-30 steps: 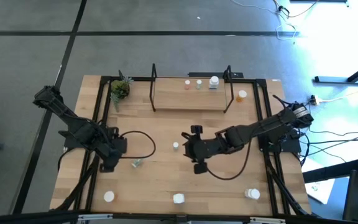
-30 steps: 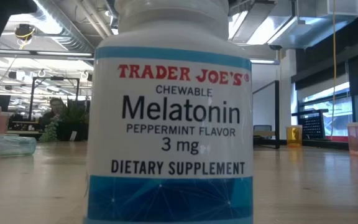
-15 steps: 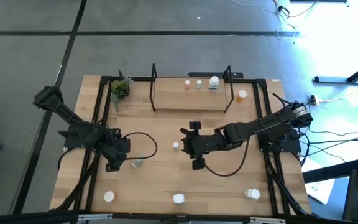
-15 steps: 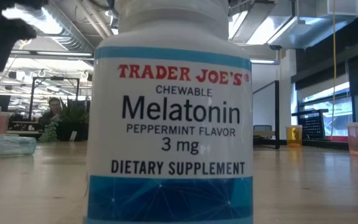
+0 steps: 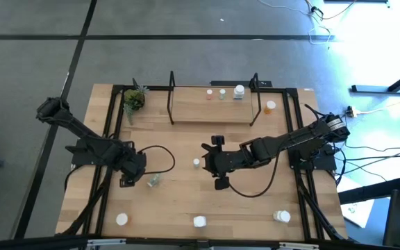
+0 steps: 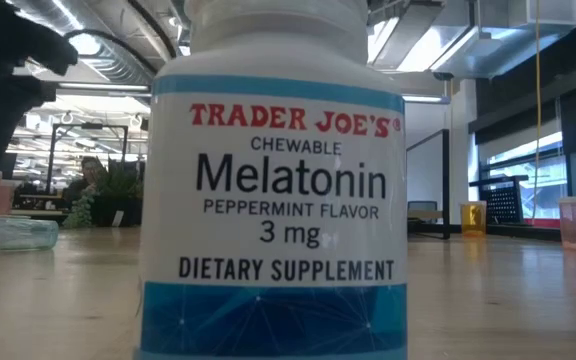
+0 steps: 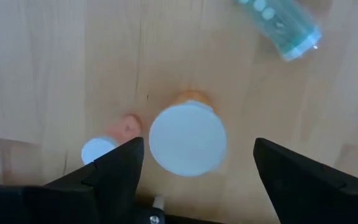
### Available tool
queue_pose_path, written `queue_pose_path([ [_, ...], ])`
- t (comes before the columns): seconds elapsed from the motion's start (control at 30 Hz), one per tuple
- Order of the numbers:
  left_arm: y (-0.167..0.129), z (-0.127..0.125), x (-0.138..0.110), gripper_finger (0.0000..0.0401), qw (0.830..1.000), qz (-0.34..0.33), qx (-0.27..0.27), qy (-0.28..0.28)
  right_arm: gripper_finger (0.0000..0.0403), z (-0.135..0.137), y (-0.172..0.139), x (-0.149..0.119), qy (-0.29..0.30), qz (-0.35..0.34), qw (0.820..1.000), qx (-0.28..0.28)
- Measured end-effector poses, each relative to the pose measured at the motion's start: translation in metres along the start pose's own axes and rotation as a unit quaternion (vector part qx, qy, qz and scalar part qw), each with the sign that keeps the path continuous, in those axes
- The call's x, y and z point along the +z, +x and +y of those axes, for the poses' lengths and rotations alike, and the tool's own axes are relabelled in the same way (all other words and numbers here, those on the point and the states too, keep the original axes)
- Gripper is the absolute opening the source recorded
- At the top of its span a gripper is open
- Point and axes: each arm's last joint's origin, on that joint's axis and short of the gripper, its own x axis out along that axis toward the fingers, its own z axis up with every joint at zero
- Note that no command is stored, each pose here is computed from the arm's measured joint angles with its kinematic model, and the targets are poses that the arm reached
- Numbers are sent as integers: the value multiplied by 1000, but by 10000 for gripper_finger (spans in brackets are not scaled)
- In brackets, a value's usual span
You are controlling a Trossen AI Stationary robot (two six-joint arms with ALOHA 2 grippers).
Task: Pick and place medicine bottles onto shelf by color
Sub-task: Put the bottom right orange pill bottle on the shelf
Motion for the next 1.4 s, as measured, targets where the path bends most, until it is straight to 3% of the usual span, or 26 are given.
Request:
queue_pose_path([
  [0.47,18,14,2,298,999,27,-5,-39,188,0,0,0,-1,1,1000,0],
  [1.0,23,16,5,298,999,17,-17,-36,188,0,0,0,-2,1,1000,0],
  [1.4,23,17,5,298,1000,3,5,-18,188,-1,0,0,1,1,1000,-1],
])
